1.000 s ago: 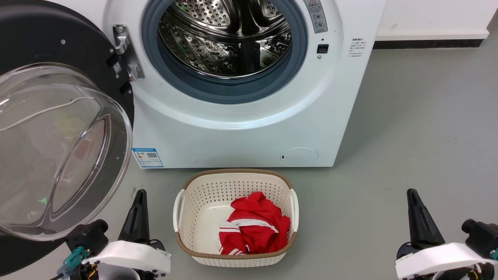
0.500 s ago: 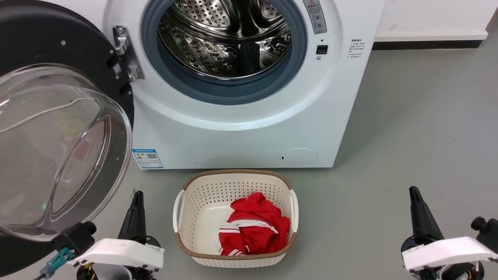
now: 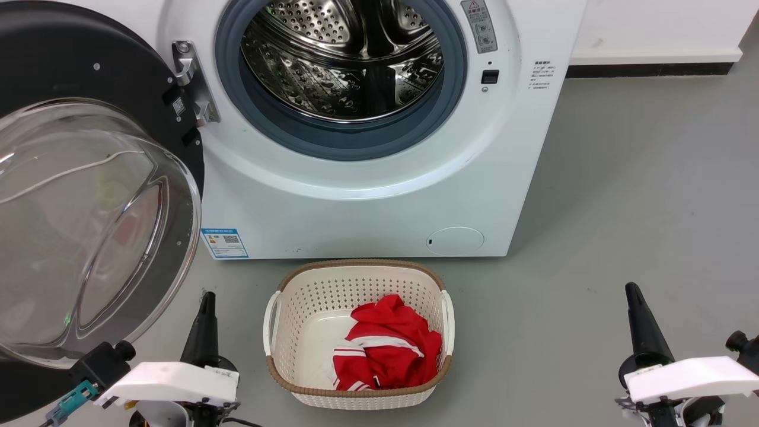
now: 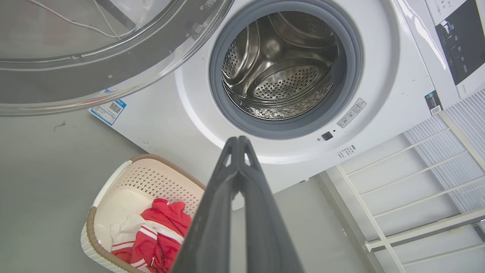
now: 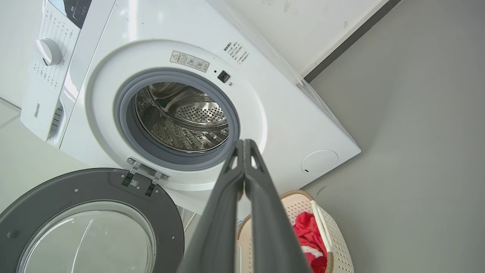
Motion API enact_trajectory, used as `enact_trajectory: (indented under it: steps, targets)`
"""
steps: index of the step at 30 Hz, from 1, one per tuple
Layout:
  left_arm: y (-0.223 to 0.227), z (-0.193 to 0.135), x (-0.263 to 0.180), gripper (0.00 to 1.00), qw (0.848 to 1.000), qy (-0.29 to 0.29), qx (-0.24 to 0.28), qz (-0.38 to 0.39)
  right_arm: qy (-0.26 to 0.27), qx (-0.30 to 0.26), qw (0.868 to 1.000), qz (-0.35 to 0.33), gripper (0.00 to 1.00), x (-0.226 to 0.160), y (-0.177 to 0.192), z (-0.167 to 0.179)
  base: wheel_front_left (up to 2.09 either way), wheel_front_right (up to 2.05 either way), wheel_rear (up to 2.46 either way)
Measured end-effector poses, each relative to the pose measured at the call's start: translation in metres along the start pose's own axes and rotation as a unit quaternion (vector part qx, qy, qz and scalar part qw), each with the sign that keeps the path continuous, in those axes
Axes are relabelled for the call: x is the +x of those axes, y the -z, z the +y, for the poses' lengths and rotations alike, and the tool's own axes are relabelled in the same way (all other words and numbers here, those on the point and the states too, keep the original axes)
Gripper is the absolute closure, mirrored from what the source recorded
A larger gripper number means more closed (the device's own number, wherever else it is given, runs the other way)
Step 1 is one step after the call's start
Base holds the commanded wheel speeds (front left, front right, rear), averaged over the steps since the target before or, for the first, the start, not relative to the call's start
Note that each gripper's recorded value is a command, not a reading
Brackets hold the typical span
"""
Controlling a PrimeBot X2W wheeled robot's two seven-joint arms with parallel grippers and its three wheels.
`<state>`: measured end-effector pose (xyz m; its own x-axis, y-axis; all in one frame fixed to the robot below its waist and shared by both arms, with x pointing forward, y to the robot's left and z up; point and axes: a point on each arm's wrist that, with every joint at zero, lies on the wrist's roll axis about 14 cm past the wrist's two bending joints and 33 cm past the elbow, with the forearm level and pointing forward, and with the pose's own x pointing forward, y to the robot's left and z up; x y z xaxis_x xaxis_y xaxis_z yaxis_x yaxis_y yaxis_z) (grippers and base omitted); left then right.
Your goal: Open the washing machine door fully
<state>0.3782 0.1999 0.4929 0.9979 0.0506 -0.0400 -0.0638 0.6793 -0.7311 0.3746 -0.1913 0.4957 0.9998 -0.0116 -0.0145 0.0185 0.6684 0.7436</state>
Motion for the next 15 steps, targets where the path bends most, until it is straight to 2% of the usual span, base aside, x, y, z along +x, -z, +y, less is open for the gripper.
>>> enact_trajectory:
  steps: [15]
  targets:
    - [-0.0006, 0.0004, 0.0025, 1.0, 0.996, -0.003, -0.092, 0.006, 0.006, 0.089, 0.996, 0.003, 1.0, 0.0035, -0.0017, -0.0019, 0.0, 0.0, 0.0]
